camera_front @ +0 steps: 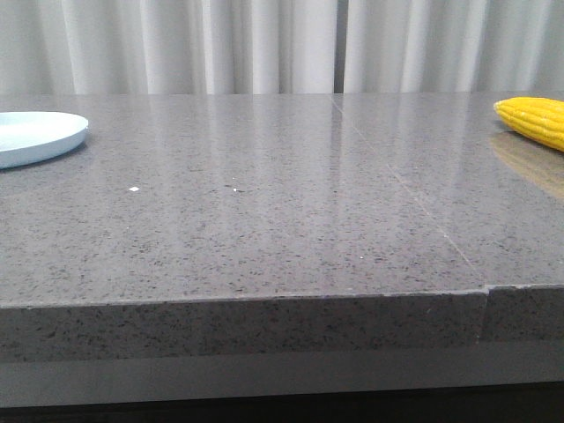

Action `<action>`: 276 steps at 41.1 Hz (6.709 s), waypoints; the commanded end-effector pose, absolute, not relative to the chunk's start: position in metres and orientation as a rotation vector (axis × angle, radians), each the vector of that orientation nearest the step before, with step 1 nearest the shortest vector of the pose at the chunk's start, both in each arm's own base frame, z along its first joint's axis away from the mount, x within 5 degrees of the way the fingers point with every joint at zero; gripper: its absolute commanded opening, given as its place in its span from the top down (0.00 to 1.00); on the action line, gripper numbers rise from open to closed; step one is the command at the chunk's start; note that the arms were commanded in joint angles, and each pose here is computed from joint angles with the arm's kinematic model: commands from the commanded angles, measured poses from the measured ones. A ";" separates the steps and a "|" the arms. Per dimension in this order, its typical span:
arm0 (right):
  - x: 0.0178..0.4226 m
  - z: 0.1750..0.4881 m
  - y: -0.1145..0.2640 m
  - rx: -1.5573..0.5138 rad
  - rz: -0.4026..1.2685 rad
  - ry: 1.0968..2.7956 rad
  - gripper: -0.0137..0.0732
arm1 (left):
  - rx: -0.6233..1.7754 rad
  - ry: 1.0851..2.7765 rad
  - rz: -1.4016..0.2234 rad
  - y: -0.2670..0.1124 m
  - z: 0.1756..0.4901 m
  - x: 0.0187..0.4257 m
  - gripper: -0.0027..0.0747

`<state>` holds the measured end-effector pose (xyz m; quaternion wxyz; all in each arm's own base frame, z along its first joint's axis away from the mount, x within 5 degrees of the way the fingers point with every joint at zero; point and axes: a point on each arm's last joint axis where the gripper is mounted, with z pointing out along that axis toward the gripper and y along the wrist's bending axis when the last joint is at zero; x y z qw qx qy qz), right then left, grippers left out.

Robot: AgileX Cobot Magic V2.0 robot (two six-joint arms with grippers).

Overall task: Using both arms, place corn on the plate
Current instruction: 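Hook the plate rim with the left gripper and slide it toward the table center, then lift the left gripper up and away from the plate, then move the open right gripper down over the yellow corn cob, then close the right gripper around the corn cob and lift it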

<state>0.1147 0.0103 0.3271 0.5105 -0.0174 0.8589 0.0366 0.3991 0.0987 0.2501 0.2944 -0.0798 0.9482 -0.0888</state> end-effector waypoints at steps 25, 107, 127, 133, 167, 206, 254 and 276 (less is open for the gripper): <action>0.119 0.342 0.010 -0.050 0.073 1.981 0.29 | 0.281 2.254 -0.435 -0.058 0.370 0.353 0.99; 0.119 0.342 0.010 -0.050 0.073 1.984 0.29 | 0.717 2.129 -0.385 -0.152 0.369 0.291 0.37; 0.119 0.342 0.010 -0.050 0.073 1.980 0.29 | 0.639 2.080 -0.271 -0.084 0.379 0.152 0.37; 0.119 0.342 0.010 -0.050 0.073 1.981 0.29 | 0.616 1.994 -0.284 -0.067 0.383 0.119 0.37; 0.118 0.340 0.010 -0.050 0.072 2.007 0.29 | 0.589 1.896 -0.297 -0.053 0.391 0.092 0.47; 0.119 0.349 0.009 -0.059 0.050 2.010 0.29 | 0.589 1.896 -0.297 -0.053 0.391 0.092 0.49; 0.410 0.343 -0.039 0.042 -0.010 2.522 0.14 | 0.589 1.896 -0.297 -0.053 0.391 0.092 0.49; 0.451 0.289 -0.043 0.039 -0.003 2.557 0.14 | 0.589 1.896 -0.297 -0.053 0.391 0.092 0.49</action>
